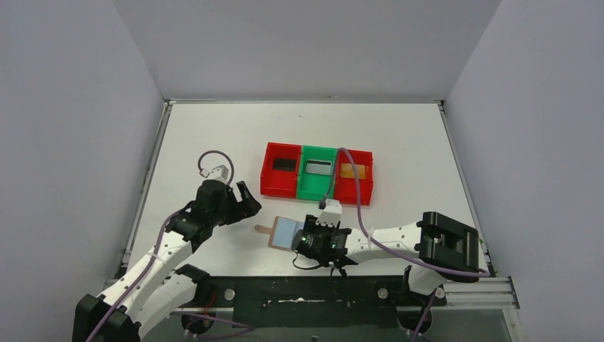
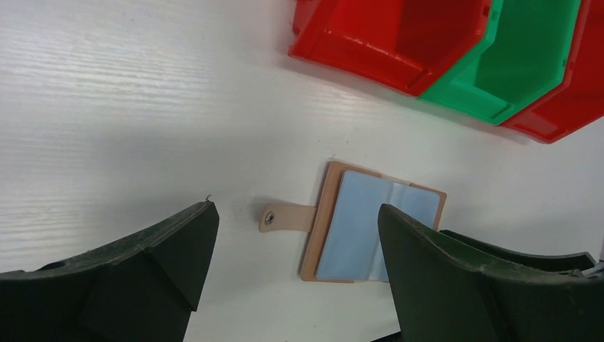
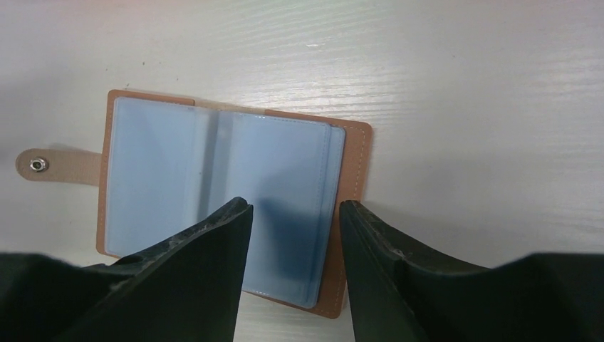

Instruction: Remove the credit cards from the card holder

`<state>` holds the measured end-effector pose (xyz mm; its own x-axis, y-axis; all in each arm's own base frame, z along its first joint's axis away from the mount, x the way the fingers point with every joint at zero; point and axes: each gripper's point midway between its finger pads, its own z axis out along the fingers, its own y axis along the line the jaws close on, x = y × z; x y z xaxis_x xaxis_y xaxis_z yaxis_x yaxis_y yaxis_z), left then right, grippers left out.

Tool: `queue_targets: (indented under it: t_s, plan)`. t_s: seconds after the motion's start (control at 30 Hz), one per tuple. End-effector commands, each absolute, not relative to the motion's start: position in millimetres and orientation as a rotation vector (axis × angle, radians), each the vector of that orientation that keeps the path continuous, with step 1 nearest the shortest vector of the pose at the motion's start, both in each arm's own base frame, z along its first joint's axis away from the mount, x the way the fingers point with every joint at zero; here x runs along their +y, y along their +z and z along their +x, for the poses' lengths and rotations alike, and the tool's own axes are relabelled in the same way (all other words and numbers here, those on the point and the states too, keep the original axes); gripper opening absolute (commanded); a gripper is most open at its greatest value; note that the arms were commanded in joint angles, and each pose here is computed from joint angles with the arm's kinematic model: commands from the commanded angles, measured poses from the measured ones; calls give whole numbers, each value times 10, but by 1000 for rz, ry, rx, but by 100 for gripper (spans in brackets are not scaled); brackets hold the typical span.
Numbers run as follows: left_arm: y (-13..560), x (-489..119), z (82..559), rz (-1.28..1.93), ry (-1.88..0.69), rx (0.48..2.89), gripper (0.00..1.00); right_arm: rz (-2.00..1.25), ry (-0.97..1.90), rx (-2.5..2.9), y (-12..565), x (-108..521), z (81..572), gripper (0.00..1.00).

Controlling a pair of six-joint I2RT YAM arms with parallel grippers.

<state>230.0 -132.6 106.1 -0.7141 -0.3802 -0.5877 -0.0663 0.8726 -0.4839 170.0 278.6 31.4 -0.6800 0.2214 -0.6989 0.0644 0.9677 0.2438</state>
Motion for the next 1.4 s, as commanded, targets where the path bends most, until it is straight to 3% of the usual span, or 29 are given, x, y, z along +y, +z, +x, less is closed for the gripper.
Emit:
queue_targets:
  t_s: [0.0, 0.13, 0.37, 0.57, 0.77, 1.13, 1.37]
  plan:
    - [1086, -1654, 2376, -347, -748, 2290, 84, 273, 388, 2275, 506, 2912, 1787, 48]
    - [952, -1807, 2327, -261, -789, 2342, 82, 312, 560, 2276, 425, 2997, 1736, 46]
    - [598, -1973, 2206, -188, -828, 2447, 64, 364, 560, 2333, 196, 2874, 1769, 40]
    - [427, -2070, 2046, -129, -862, 2519, 56, 327, 561, 2319, 283, 2876, 1815, 32]
    - [365, -2161, 1934, -92, -890, 2544, 41, 250, 437, 2313, 481, 2840, 1890, 40]
    - [352, -2105, 1904, -225, -914, 2497, 27, 249, 356, 2366, 335, 2888, 1885, 39]
    - [339, -2187, 1855, -194, -984, 2503, 19, 146, 445, 2322, 525, 3075, 1913, 17]
